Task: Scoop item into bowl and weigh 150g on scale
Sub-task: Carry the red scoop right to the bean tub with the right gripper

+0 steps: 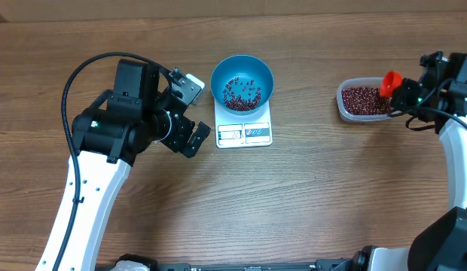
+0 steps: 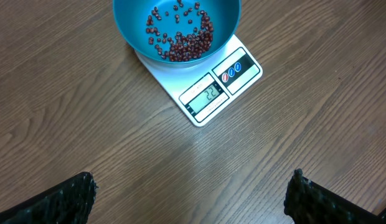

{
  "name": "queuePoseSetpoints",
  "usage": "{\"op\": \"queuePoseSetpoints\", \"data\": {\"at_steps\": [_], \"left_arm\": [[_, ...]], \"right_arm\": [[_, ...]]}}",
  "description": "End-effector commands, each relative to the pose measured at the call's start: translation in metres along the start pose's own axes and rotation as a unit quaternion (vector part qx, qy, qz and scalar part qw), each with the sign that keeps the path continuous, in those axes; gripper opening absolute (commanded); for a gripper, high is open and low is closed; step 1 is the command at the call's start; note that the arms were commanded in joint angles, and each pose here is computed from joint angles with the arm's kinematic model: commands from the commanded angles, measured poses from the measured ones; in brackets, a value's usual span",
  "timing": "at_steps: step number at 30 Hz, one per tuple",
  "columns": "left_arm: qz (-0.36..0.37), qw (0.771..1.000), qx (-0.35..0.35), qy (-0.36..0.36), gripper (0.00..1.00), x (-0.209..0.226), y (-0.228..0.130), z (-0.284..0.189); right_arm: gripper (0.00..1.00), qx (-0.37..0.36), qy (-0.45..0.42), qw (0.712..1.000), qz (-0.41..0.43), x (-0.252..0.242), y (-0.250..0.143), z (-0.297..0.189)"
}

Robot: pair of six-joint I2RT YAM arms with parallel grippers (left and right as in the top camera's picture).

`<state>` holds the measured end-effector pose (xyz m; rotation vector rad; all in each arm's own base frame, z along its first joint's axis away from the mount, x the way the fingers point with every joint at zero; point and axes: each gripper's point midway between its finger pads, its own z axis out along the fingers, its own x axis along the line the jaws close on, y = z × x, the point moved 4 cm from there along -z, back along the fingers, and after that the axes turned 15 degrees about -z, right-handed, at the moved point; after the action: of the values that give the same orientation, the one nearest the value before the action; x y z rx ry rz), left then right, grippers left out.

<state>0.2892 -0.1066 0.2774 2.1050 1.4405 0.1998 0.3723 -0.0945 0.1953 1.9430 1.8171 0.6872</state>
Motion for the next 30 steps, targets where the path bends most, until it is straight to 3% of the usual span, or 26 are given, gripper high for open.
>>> {"op": "queuePoseSetpoints", "data": {"at_steps": [1,22,30], "left_arm": [[0.000,1.000,-0.015,-0.009,1.00,-0.005,0.006,-0.008],[0.000,1.000,-0.015,-0.009,0.99,-0.005,0.006,-0.008],[0.000,1.000,-0.015,-0.009,1.00,-0.005,0.006,-0.008]], "right_arm": [[0.04,0.005,-0.073,0.997,-0.031,-0.009,0.004,-0.005],[0.04,0.093,-0.091,0.990,-0.051,-0.005,-0.023,0.050],[0.04,0.106,-0.028,0.990,-0.088,0.024,-0.029,0.061]]}}
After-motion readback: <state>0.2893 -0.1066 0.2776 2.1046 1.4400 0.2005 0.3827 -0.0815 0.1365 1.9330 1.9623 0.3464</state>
